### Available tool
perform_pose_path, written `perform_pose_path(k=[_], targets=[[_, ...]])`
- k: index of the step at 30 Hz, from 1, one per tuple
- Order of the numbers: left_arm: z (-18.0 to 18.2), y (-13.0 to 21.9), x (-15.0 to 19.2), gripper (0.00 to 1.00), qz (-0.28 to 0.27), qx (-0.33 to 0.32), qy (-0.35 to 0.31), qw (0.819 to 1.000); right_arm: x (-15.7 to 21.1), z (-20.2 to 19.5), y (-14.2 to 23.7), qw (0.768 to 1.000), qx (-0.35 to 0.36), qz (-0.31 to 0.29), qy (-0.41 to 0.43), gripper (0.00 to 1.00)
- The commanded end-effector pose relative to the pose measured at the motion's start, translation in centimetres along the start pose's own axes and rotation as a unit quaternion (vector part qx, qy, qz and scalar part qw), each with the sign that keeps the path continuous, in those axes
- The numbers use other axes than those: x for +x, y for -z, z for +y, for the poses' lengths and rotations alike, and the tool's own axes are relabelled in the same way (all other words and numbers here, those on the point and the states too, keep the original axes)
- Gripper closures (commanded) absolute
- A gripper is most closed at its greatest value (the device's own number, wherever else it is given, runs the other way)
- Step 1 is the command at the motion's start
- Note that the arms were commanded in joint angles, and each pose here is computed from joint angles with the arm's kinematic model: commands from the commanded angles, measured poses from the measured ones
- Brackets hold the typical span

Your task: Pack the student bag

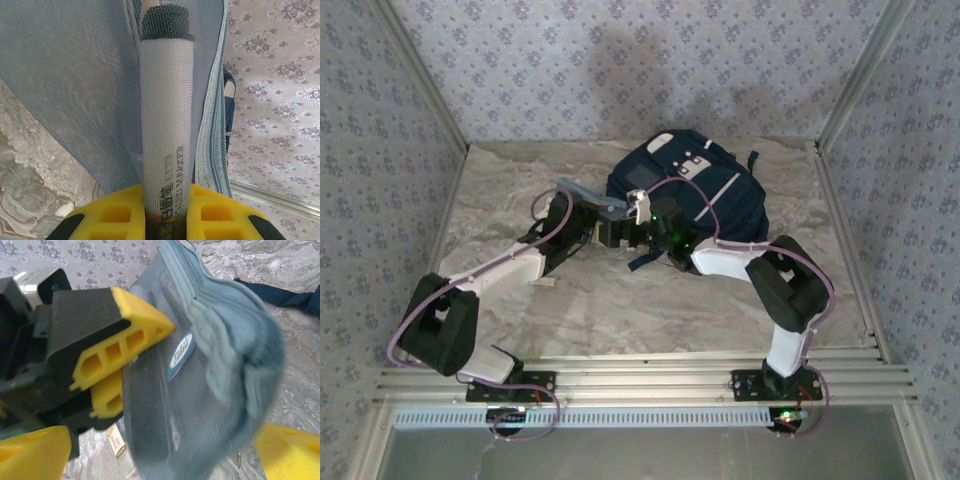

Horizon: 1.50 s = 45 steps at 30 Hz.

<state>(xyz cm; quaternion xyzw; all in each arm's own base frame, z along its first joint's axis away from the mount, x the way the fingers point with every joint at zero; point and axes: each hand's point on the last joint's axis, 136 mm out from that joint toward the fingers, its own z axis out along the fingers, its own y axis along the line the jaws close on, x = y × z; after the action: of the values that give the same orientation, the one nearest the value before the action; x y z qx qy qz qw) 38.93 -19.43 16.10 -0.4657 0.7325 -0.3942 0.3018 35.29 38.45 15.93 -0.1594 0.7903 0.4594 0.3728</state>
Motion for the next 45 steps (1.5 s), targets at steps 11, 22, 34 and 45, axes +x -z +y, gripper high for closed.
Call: perform_pose_path(k=[11, 22, 34, 45], targets=[[-2.9, -0.3, 2.2, 0.92, 0.041, 0.044, 0.036, 0.998, -2.3, -1.1, -1.1, 0.998, -0.036, -0.021, -0.052, 0.71], [-6.3, 0.3, 4.5, 0.01, 0.107, 0.03, -0.135, 0.985, -4.6, -2.8, 4.1, 0.998, 0.018, -0.025, -0.054, 0.85], [-10.6, -0.7, 11.1, 0.01, 0.231, 0.017, -0.447, 0.864, -6.9, -8.2, 20.3, 0.976, 0.194, -0.064, -0.077, 0.88], [-9.6, -4.4, 21.5, 0.05, 0.313, 0.015, -0.645, 0.697, -4.5, -12.4, 35.0, 0.919, 0.322, -0.144, -0.178, 0.9]])
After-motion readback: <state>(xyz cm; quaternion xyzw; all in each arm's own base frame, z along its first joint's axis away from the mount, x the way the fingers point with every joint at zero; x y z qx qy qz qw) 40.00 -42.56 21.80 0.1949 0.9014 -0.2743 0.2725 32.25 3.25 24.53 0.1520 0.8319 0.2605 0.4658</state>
